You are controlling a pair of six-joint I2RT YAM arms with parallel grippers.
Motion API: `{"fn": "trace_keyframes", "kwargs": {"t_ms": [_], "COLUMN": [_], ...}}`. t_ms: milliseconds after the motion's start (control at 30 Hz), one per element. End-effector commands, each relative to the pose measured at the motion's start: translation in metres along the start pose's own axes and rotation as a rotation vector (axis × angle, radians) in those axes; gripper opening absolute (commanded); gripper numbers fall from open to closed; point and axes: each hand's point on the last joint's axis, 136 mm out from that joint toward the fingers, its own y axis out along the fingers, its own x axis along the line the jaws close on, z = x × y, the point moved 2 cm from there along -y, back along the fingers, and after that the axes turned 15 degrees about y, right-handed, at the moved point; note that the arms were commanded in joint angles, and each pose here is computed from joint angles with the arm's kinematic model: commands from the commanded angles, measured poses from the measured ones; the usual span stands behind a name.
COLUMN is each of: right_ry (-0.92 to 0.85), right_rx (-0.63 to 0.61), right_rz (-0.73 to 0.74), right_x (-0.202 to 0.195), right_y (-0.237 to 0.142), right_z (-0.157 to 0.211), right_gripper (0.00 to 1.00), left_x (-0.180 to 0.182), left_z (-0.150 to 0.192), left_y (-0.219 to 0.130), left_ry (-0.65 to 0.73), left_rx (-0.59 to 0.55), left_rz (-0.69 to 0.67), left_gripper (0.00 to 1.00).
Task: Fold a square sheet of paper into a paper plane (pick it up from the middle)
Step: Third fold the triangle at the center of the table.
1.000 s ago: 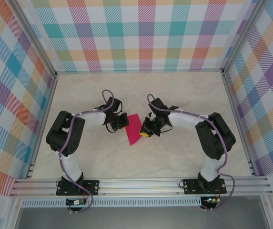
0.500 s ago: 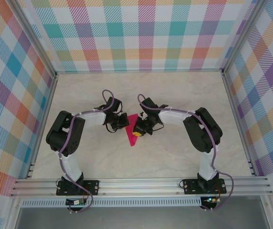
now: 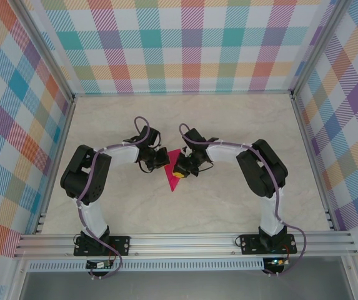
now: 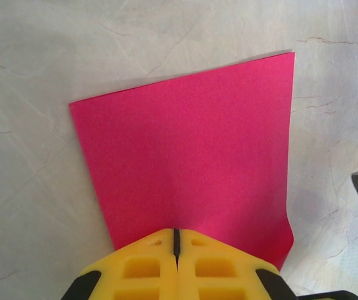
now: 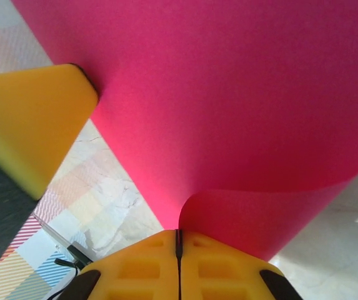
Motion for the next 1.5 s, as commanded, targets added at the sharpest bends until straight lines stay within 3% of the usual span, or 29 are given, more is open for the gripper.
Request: {"fn": "trace_keyframes", "kwargs": {"t_ms": [0,1467], "right_ry": [-0.013,-0.036], "right_rx": [-0.004,-0.012], "right_rz": [-0.01,-0.002], "right_x": [0.008,0.007], "right_y": [0.003,0.015], "right_z": [-0.002,-0.011], "right_gripper": [0.08,0.08], "left_x": [-0.004,0.01], "left_z": [-0.006,0.011], "left_y": [-0.006,0.007], "left_ry": [0.017,-0.015], "left_rx": [-0.007,0.047], "left_rz": [0.004,-0.028], "left_gripper": [0.06,0.05]}}
